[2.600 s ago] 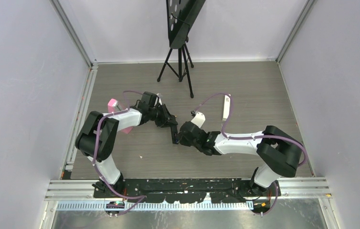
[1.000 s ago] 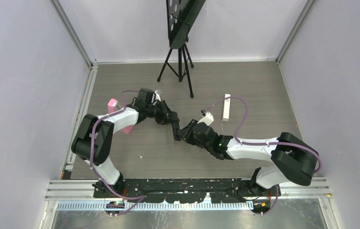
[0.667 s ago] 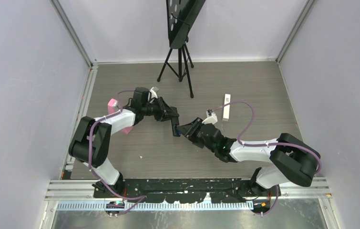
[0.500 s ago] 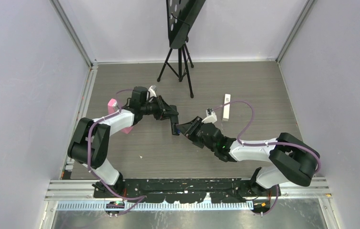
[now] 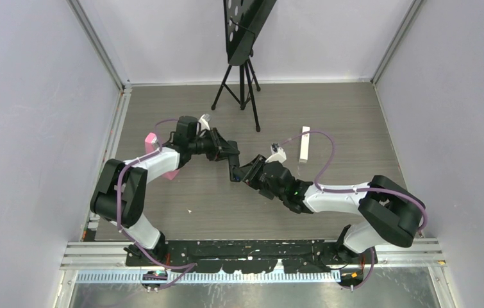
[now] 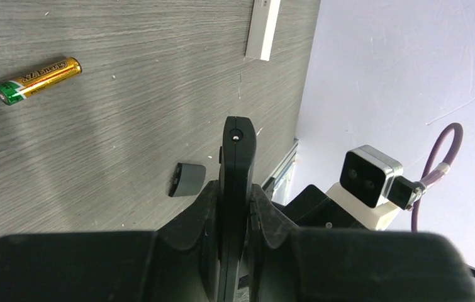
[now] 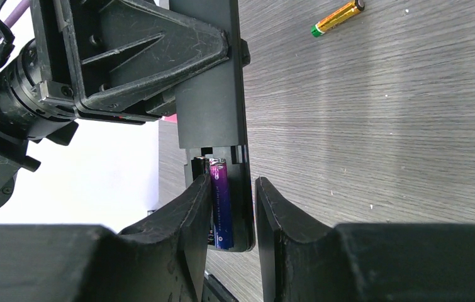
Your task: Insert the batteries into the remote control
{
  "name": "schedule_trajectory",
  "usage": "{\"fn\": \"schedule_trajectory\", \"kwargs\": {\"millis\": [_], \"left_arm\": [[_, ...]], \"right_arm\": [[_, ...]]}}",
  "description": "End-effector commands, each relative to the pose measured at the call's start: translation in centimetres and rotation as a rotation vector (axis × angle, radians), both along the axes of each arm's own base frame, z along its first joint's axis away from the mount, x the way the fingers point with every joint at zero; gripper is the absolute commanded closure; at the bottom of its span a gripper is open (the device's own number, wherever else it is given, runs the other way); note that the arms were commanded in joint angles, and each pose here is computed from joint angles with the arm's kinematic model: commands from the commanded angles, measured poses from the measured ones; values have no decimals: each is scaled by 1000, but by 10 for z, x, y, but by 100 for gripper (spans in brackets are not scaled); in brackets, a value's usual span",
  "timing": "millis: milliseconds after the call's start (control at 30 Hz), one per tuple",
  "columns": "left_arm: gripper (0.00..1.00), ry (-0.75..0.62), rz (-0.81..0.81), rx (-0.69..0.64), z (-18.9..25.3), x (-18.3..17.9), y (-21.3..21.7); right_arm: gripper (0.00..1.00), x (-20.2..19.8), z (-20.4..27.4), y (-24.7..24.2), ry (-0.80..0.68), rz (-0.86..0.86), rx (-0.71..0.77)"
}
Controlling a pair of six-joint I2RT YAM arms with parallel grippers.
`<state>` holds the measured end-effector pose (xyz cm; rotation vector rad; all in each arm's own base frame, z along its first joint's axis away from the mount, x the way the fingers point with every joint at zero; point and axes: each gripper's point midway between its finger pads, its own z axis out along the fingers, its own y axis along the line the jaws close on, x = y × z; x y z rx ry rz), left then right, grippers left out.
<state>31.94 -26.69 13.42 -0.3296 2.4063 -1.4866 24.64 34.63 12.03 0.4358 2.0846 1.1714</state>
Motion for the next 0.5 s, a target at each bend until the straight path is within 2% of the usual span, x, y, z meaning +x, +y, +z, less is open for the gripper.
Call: {"fn": "schedule_trajectory", "kwargs": {"millis": [0, 233, 467], "left_arm": [[100, -79, -107, -137, 63, -17, -19], [100, -89, -139, -178, 78, -26, -20], [100, -25, -192, -271, 95, -46, -21]], "right_arm": [[64, -18, -36, -3, 74, 61, -109], [66, -14, -33, -3, 42, 50, -94], [67, -9, -27, 5, -84, 80, -16]]}}
